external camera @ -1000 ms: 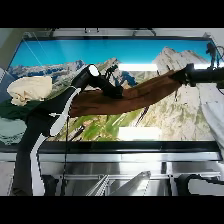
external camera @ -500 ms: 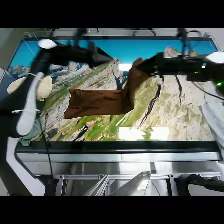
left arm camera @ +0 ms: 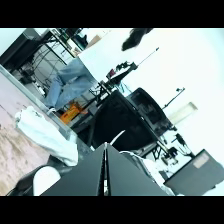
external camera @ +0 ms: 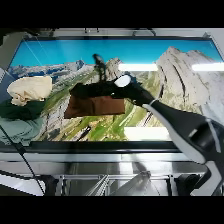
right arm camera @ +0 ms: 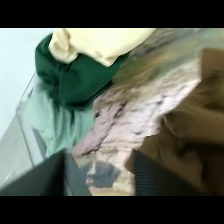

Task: Fold the shirts.

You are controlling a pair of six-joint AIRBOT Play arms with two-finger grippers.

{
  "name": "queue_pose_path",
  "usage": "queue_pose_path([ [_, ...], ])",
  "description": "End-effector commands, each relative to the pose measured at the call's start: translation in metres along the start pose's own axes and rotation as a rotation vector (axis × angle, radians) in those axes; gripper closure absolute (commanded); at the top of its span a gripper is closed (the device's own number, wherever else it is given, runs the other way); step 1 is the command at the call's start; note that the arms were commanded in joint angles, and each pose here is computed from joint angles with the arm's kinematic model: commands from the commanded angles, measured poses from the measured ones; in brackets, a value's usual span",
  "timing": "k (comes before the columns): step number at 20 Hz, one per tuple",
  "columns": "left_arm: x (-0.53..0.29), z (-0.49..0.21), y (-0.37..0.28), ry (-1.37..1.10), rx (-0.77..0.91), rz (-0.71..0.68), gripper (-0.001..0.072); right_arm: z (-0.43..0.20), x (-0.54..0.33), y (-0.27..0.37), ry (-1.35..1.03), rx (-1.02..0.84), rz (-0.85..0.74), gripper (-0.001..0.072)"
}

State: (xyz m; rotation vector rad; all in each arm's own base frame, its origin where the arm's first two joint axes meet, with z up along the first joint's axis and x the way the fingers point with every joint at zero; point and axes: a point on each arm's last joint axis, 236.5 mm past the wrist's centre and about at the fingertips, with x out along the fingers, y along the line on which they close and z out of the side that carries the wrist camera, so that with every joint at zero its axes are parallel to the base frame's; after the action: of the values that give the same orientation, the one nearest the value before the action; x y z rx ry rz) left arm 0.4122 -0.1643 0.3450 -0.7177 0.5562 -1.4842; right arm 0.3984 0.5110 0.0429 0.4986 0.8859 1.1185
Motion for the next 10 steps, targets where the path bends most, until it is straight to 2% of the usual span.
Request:
queue_pose_path([
  [1, 0.002, -0.011, -0.019, 0.042, 0.019, -0.034, 0.0707, -0.029, 0.021, 0.031, 0.137, -0.065, 0.134, 0.0661],
  [3, 0.008, -0.017, -0.016, 0.052, 0.012, -0.051, 0.0706, -0.019, -0.019, 0.028, 0.205, -0.069, 0.133, 0.0688],
  [5, 0.010, -0.023, -0.006, 0.053, -0.011, -0.061, 0.0707, -0.005, -0.066, 0.004, 0.262, -0.059, 0.016, 0.0689],
  [7, 0.009, -0.031, 0.005, 0.051, -0.056, -0.069, 0.0707, 0.008, -0.119, -0.027, 0.301, -0.048, -0.169, 0.0690],
  [10, 0.005, -0.050, 0.012, 0.087, -0.110, -0.104, 0.0708, 0.014, -0.212, -0.085, 0.309, 0.014, -0.539, 0.0691],
])
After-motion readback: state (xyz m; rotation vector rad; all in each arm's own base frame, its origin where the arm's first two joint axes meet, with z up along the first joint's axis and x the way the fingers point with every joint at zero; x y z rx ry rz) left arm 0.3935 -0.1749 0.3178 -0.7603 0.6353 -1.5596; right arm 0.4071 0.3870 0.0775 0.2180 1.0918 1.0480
